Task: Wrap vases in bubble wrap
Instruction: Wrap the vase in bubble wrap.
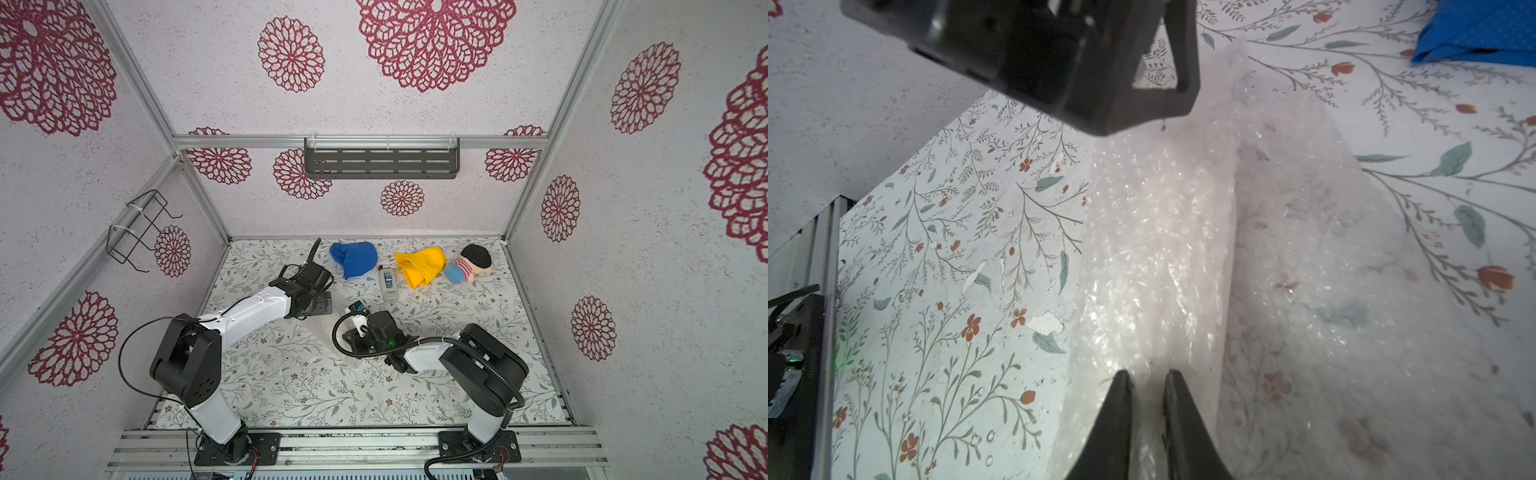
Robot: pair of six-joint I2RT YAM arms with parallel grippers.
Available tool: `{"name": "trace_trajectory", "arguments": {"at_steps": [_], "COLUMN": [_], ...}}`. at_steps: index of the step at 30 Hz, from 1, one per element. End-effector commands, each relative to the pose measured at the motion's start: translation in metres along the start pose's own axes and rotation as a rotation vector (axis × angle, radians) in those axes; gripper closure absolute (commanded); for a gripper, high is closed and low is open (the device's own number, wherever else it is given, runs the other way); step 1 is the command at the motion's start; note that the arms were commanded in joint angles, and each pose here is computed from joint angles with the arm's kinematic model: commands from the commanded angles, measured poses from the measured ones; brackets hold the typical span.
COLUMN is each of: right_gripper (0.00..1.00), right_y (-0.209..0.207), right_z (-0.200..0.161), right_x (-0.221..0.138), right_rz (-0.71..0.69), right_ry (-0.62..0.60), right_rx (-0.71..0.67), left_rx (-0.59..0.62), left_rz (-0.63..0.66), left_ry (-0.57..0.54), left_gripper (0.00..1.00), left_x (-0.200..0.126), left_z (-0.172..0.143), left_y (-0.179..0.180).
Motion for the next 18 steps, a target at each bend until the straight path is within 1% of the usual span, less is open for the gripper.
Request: {"name": "trace_trajectory", "arguments": {"at_steps": [1,7,10,11,14,18], "right_gripper": [0.81,0.78,0.72,0.67,0.49,0.34], "right_y": [-0.012,-0.013,-0.013,-0.014,-0.014,-0.003], "right_z": [-0.034,-0.029,-0.025,-0.023,-0.013,0.004], "right_x": [0.000,-0.005,-0.010,-0.013,-0.026,-0.043], "right_rz": [-0.059,-0.083,-0.110,-0.125,-0.180,-0.233], "right_ry": [0.147,0.153,0.151,0.147,0.112,0.056], "right_rx": [0.027,-0.038,-0.067,-0.076,-0.099,-0.161], "left_rx": [0.021,0.031,0.025,0.023,0.016,0.012], "left_rz": [-0.010,0.005,0.019,0.019,0.022,0.020], "left_ry": [0.011,0.049,0.061,0.061,0.061,0.066], "left_gripper": [0.03,0.03,0.03,0.03,0.03,0.02], "left_x": [0.010,0.029,0.034,0.033,0.032,0.032], "left_z": [0.003,-0.001,-0.002,-0.003,-0.004,-0.006], "left_y": [-0.006,-0.009,-0.007,-0.007,-0.005,-0.005]}}
Point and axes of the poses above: each gripper's point midway between its finger pads, its own x axis out along the fingers, its own y axis along the line the jaws close on, z = x × y, the point moved 6 cm from there along -x, back along the fingers, and after that the axes turned 1 degree about -x, right-handed, at the moved point
